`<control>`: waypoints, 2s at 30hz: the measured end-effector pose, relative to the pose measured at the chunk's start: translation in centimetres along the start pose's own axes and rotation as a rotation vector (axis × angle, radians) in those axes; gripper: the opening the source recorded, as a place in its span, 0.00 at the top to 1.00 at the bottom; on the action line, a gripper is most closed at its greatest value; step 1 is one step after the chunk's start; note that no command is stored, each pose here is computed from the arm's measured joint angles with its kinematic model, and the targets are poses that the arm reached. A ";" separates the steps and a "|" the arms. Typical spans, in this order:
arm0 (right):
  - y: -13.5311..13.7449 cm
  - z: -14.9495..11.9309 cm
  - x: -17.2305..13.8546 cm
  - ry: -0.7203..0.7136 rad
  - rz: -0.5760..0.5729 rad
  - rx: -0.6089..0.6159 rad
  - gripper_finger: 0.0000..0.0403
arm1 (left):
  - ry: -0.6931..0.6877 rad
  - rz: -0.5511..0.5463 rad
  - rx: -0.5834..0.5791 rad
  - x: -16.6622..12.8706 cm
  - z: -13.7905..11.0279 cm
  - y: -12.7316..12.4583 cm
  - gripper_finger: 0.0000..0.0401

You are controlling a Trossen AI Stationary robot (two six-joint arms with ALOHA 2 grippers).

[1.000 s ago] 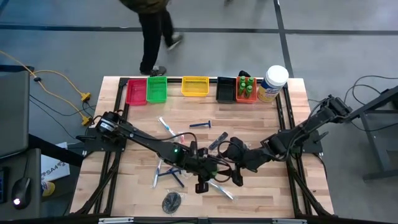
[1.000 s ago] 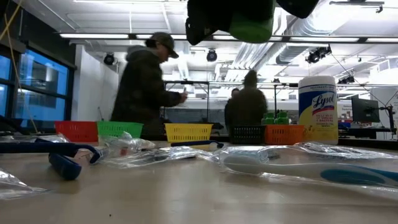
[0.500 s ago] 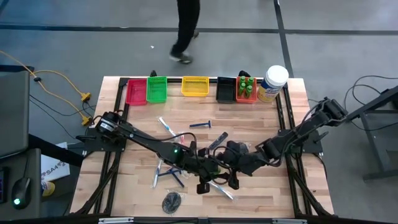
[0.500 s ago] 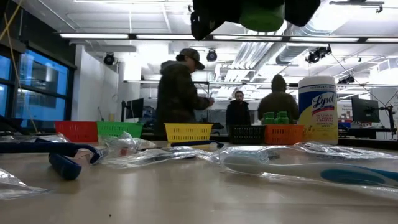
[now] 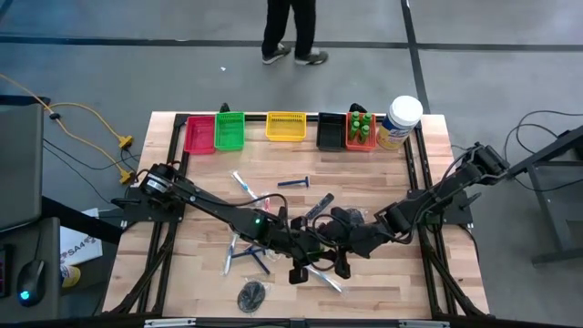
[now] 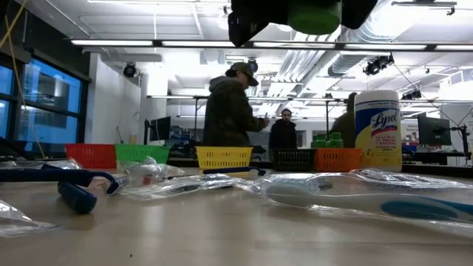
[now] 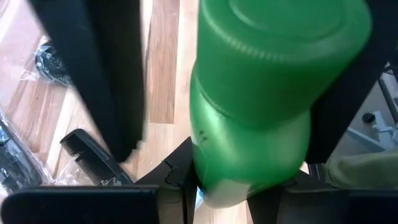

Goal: Pick & Place Travel size toiletries
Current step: Put the green shampoo bottle into the orange bin

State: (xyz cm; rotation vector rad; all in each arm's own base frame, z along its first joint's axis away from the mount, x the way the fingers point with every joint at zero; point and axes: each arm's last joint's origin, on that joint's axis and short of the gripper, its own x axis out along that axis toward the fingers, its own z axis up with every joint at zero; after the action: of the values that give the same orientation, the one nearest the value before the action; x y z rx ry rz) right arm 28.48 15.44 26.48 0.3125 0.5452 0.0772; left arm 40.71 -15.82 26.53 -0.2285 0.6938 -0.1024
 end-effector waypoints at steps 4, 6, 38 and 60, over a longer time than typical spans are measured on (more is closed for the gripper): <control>0.0 0.0 0.0 0.006 0.010 -0.014 0.60 | -0.010 0.018 0.000 0.0 0.0 0.0 0.77; 0.0 0.0 0.0 0.008 0.014 -0.018 0.63 | -0.017 0.016 -0.002 0.0 0.1 0.0 0.77; -0.9 -0.6 -1.6 0.120 -0.062 -0.013 0.79 | 0.072 0.066 -0.113 -0.8 -0.2 1.2 0.36; -8.7 -0.1 -15.3 0.088 -0.714 0.121 0.79 | 0.036 0.502 -0.278 -3.7 -3.5 5.4 0.35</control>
State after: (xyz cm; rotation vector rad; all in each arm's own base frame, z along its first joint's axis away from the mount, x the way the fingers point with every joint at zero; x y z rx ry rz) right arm 15.24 4.79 31.30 0.2184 0.7236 -0.6366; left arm 35.69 -10.54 24.89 -0.3117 0.7821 0.4733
